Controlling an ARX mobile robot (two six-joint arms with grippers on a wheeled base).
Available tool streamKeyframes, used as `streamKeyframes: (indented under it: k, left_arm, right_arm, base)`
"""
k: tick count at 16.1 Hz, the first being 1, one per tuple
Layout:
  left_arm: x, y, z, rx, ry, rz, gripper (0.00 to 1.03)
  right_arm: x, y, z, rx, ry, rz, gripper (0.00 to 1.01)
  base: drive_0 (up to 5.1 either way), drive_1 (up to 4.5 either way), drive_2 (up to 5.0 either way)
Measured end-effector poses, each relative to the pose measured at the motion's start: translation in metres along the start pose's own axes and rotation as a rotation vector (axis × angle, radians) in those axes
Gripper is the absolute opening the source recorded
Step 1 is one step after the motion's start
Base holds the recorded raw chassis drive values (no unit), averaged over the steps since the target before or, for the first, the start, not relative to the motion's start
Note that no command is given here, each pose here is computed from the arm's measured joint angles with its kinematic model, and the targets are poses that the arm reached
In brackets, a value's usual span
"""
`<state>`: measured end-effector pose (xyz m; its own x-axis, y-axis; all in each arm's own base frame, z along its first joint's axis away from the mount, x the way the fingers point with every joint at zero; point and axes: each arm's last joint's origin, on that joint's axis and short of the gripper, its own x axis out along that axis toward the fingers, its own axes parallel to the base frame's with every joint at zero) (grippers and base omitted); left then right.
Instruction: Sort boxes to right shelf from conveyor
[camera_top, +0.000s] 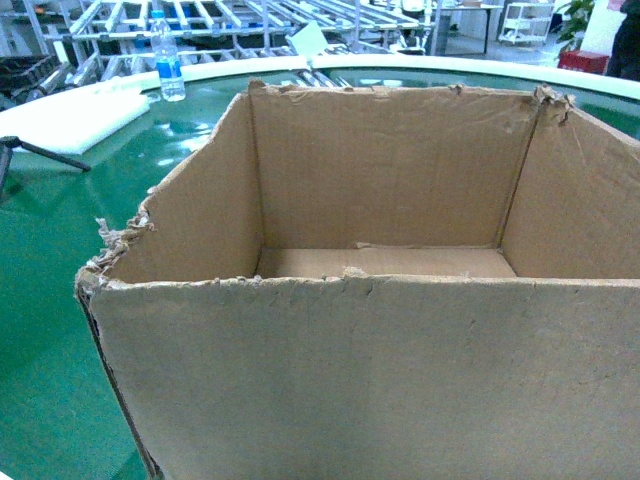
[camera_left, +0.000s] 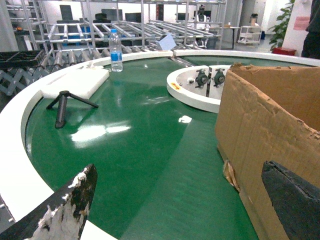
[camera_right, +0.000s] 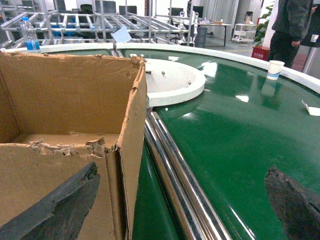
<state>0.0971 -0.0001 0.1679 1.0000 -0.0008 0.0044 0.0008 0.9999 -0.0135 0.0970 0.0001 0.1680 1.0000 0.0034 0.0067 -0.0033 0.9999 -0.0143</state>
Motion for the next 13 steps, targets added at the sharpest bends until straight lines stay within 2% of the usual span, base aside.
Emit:
streamKeyframes:
  k: [13]
  left_arm:
    - [0.0,0.0,0.0,0.0,0.0,0.0,0.98]
  right_arm:
    - [0.0,0.0,0.0,0.0,0.0,0.0,0.98]
  base:
    - [0.0,0.0,0.0]
